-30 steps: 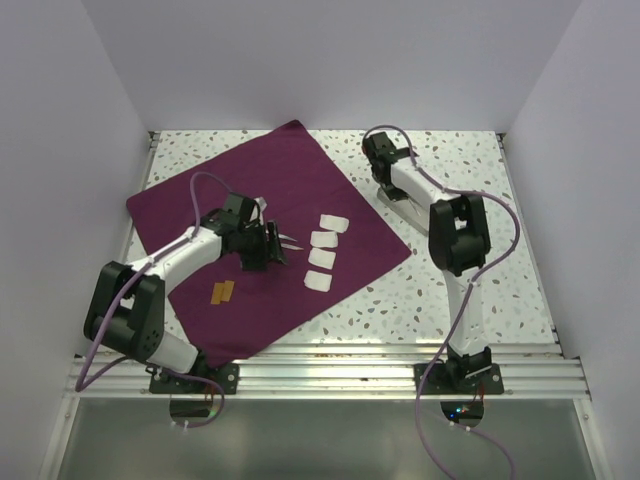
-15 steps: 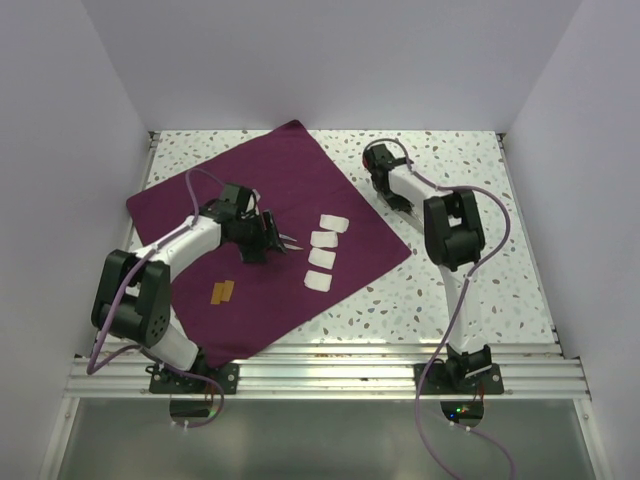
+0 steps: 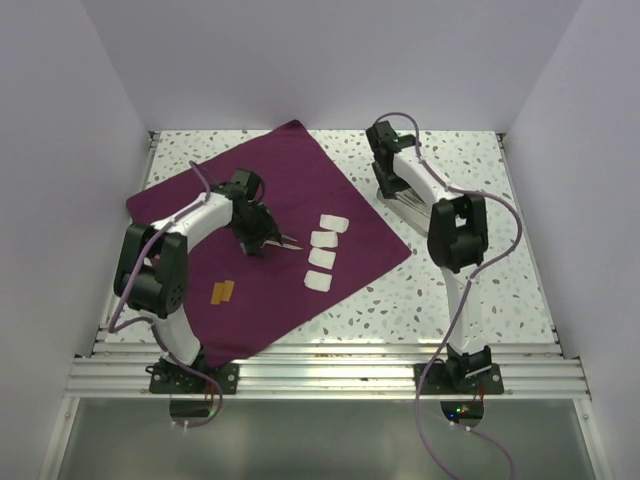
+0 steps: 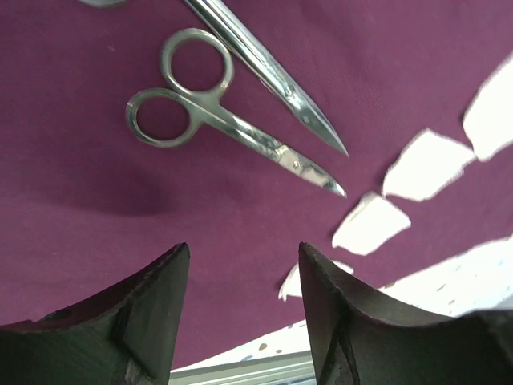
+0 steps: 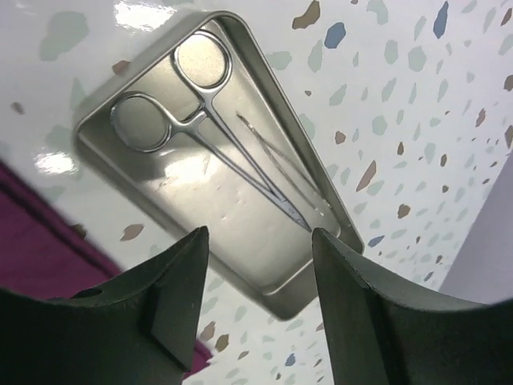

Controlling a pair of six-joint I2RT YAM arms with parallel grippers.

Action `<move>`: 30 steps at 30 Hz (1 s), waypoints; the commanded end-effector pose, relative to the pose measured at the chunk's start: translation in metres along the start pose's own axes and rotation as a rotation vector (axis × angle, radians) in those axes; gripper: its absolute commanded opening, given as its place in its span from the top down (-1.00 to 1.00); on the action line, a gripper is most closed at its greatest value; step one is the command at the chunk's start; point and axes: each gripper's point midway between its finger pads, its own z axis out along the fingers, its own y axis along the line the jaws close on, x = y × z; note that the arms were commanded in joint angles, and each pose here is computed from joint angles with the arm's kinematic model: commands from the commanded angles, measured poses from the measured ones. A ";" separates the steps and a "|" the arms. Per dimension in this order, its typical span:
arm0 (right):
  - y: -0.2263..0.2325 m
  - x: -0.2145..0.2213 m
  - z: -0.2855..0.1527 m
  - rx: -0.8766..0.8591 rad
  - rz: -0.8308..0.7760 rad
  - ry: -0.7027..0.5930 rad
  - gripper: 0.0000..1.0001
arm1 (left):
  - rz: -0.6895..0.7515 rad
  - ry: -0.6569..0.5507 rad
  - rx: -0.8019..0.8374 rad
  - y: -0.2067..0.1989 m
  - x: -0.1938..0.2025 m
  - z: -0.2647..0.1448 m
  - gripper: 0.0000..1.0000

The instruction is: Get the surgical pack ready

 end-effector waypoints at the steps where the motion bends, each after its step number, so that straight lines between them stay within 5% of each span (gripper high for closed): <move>1: -0.016 -0.012 -0.087 -0.141 0.212 -0.071 -0.16 | -0.103 -0.047 -0.115 0.004 -0.019 -0.007 -0.20; 5: 0.012 0.000 -0.132 -0.335 0.236 -0.132 -0.17 | -0.115 -0.065 -0.205 0.002 -0.029 -0.001 -0.14; 9: 0.089 -0.003 -0.172 -0.755 0.205 -0.226 -0.20 | -0.117 -0.060 -0.268 -0.001 -0.034 -0.004 -0.12; 13: 0.124 -0.002 -0.184 -0.872 0.198 -0.161 -0.17 | -0.150 -0.080 -0.294 0.004 -0.035 -0.006 -0.12; 30: 0.122 0.061 -0.181 -0.841 0.120 -0.122 -0.15 | -0.301 -0.068 -0.401 0.004 -0.038 0.017 0.01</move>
